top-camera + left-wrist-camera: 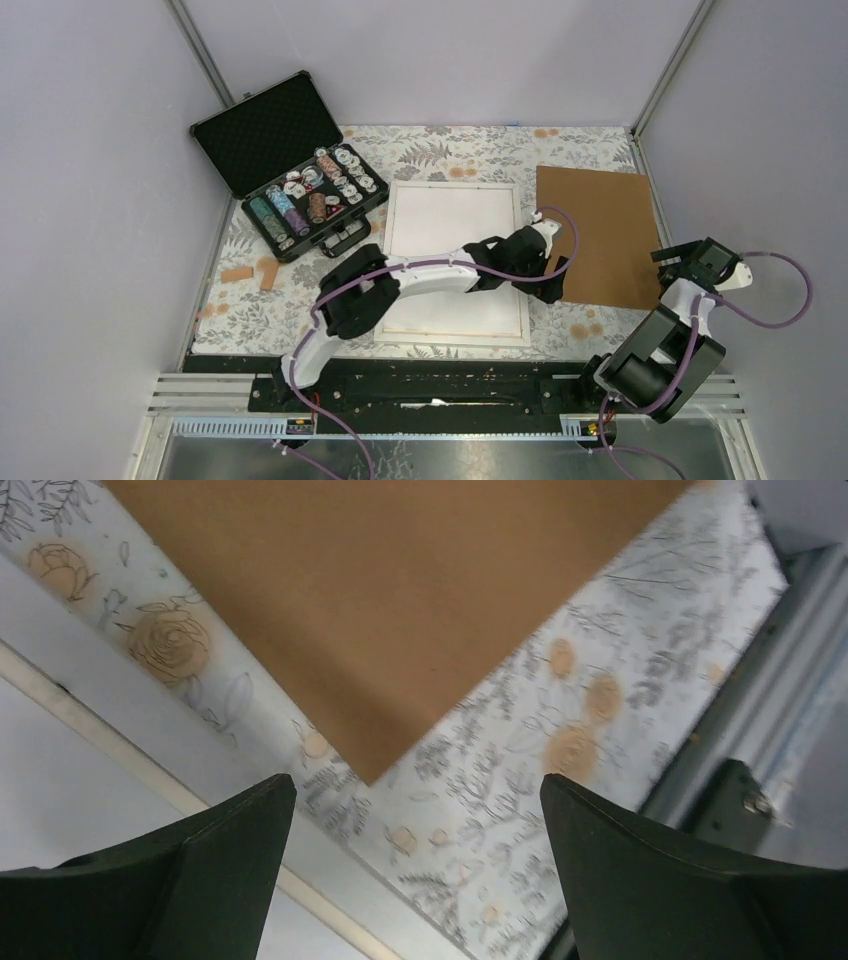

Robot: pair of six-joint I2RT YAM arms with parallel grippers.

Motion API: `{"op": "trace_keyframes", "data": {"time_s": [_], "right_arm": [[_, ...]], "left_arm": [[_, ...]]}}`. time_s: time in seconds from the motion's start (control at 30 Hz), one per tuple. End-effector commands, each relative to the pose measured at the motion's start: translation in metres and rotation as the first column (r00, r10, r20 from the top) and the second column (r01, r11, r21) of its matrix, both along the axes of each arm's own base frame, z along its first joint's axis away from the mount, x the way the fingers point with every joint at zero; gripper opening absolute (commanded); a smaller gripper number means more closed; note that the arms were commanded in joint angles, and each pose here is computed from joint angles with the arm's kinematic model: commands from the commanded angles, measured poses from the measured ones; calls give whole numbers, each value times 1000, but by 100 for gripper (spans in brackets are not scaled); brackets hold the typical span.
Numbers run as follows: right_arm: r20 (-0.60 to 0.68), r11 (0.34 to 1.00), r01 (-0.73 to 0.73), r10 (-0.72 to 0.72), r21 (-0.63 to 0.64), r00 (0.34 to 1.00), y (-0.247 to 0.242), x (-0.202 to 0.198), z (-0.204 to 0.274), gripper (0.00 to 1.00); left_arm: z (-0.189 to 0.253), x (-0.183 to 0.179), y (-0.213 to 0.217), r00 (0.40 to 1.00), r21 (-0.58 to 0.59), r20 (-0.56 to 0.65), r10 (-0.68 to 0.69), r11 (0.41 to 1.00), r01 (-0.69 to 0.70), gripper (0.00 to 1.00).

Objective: Put the photo into the frame

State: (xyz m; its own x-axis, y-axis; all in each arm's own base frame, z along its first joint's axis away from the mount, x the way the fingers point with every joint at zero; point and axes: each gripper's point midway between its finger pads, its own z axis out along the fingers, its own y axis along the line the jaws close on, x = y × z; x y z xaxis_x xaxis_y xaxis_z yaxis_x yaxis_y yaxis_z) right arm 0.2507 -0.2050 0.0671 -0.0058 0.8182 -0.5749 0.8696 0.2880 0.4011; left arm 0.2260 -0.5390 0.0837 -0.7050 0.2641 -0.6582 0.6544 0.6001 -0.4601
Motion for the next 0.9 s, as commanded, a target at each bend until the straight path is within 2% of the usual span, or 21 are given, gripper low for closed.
{"op": "trace_keyframes", "data": {"time_s": [0.0,0.23,0.33,0.37,0.47,0.53,0.6,0.7,0.77,0.87], "right_arm": [[72,1000,-4,4,-10,997,4,2,8,100],[48,999,-11,13,-53,999,-10,8,15,100],[29,996,-51,53,-68,998,-20,19,21,100],[38,993,-102,105,-64,994,-19,28,23,100],[-2,981,-191,191,-42,982,-21,40,14,100],[-53,980,-199,197,-23,979,-23,39,2,100],[-72,971,-230,226,-56,971,-25,42,-1,100],[-147,949,-299,283,-101,948,-23,50,-5,100],[-209,951,-294,269,-98,940,-29,47,-12,100],[-216,952,-298,278,-70,936,-29,51,-20,100]], "left_arm": [[-1,34,-10,991,29,111,72,997,-76,98],[-32,38,-23,991,69,67,113,991,-117,99],[-44,40,-25,985,85,22,172,981,-174,99],[-48,42,-24,979,94,12,204,974,-204,99],[-55,46,-19,957,111,-3,291,951,-289,99],[-59,47,-16,941,113,-23,339,936,-334,99],[-63,46,-15,930,116,-41,365,926,-358,99],[-70,46,-16,919,118,-66,390,917,-381,99],[-75,45,-18,912,114,-94,400,914,-389,99],[-81,41,-24,905,106,-153,398,917,-385,99]]}}
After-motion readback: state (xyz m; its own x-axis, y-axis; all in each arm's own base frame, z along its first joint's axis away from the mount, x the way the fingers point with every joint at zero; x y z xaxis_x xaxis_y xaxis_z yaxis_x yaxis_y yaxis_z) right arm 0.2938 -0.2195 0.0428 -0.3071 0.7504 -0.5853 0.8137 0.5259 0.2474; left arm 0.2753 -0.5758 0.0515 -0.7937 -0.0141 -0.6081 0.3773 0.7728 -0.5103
